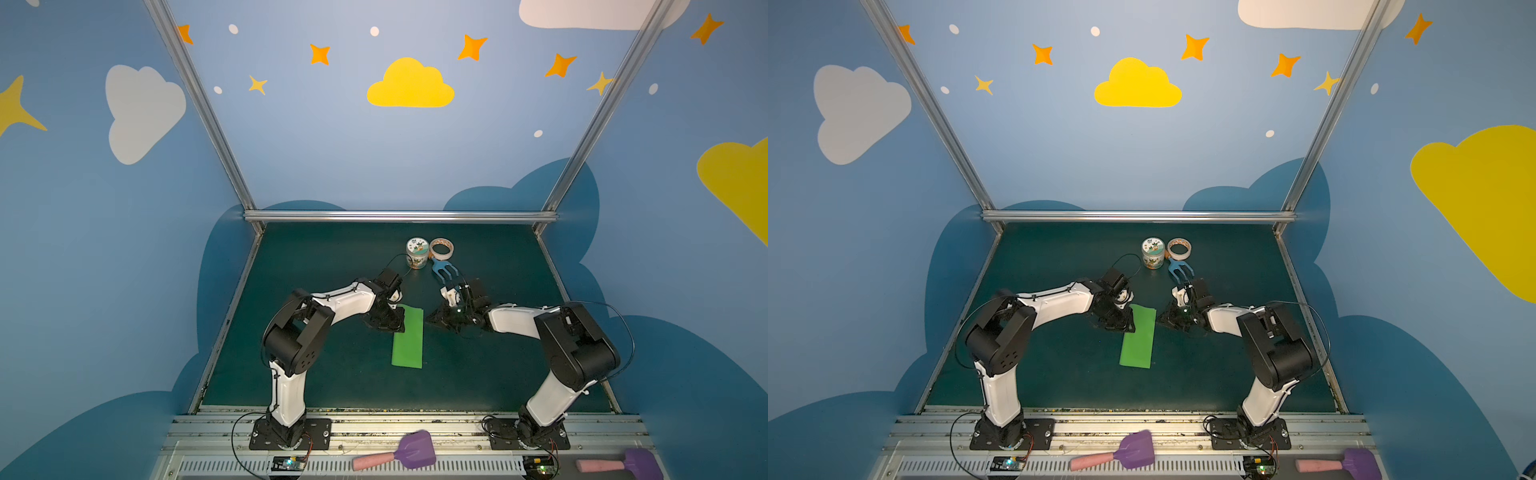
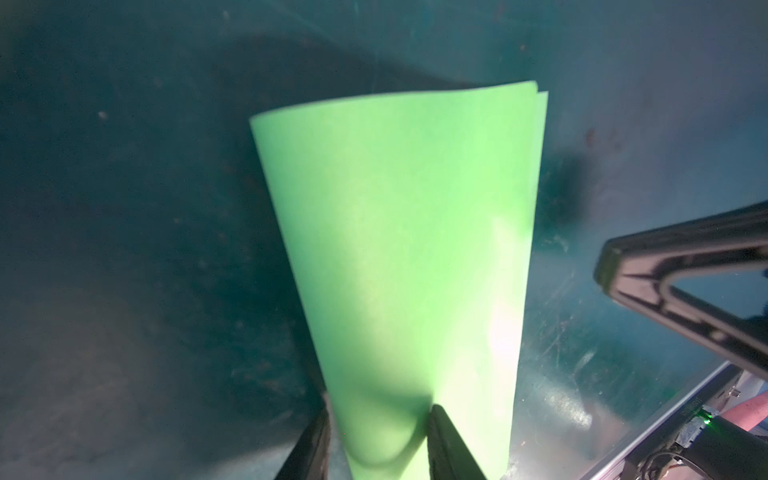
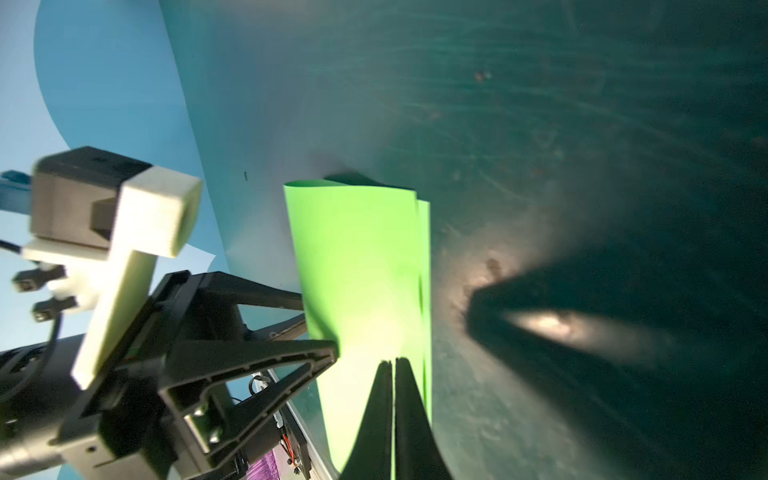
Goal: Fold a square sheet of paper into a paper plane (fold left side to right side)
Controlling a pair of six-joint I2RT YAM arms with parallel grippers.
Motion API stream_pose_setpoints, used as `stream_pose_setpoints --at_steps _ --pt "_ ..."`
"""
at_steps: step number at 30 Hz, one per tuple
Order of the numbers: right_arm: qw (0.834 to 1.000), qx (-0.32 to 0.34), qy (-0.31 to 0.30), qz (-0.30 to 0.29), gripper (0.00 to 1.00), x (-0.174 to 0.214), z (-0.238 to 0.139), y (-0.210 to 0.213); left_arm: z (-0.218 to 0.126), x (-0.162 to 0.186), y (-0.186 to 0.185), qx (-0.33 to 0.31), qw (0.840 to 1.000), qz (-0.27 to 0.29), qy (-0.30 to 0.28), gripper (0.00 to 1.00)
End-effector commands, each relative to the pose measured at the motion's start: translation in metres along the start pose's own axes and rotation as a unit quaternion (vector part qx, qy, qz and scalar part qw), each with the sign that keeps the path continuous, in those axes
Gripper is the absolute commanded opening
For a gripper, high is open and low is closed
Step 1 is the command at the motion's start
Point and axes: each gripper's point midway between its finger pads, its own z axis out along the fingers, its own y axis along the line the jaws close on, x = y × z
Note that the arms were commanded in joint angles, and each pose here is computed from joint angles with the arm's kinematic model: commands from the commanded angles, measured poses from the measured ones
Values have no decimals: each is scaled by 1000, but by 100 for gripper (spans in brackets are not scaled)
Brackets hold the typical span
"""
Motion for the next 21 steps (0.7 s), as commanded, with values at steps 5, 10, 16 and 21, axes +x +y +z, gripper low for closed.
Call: stream_pose_setpoints --at_steps 5,10,16,21 --pt "1000 9 17 -7 0 5 16 8 8 8 6 -9 1000 2 16 40" --pt "999 32 33 -2 0 16 30 -4 8 8 6 -8 1000 5 17 40" --pt "995 84 39 29 0 35 35 -40 2 2 0 0 1000 9 9 40" --pt "991 120 37 48 0 46 32 -63 -32 -19 -10 14 999 15 -26 44"
